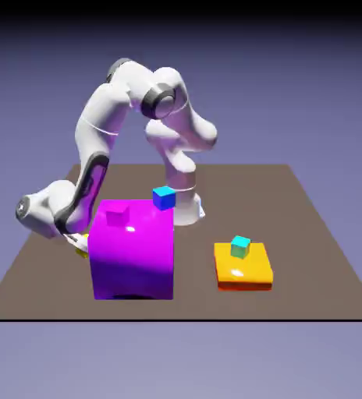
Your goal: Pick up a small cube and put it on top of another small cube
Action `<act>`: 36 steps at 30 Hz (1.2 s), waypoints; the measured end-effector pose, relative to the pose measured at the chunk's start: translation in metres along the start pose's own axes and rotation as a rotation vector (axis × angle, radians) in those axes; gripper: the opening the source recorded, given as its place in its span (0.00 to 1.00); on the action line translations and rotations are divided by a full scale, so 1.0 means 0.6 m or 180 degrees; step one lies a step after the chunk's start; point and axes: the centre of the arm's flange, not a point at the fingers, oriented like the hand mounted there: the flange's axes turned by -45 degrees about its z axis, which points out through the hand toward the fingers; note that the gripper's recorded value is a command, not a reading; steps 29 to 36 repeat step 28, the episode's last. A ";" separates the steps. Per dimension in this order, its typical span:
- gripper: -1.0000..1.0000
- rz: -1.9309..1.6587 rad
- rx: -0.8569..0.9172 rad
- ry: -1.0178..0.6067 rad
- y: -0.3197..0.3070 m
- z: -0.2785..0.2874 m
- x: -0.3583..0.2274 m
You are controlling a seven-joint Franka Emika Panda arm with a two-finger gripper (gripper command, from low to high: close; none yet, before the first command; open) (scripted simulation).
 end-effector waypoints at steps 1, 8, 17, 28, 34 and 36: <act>0.00 -0.0001 0.0000 0.0000 0.000 -0.031 -0.006; 0.00 -0.0714 -0.0339 0.0419 -0.178 -0.304 -0.086; 0.00 -0.1769 -0.1476 0.0060 -0.463 -0.403 -0.314; 1.00 -0.1786 -0.1543 -0.0005 -0.440 -0.312 -0.289; 1.00 -0.1786 -0.1543 -0.0005 -0.440 -0.312 -0.289; 1.00 -0.1786 -0.1543 -0.0005 -0.440 -0.312 -0.289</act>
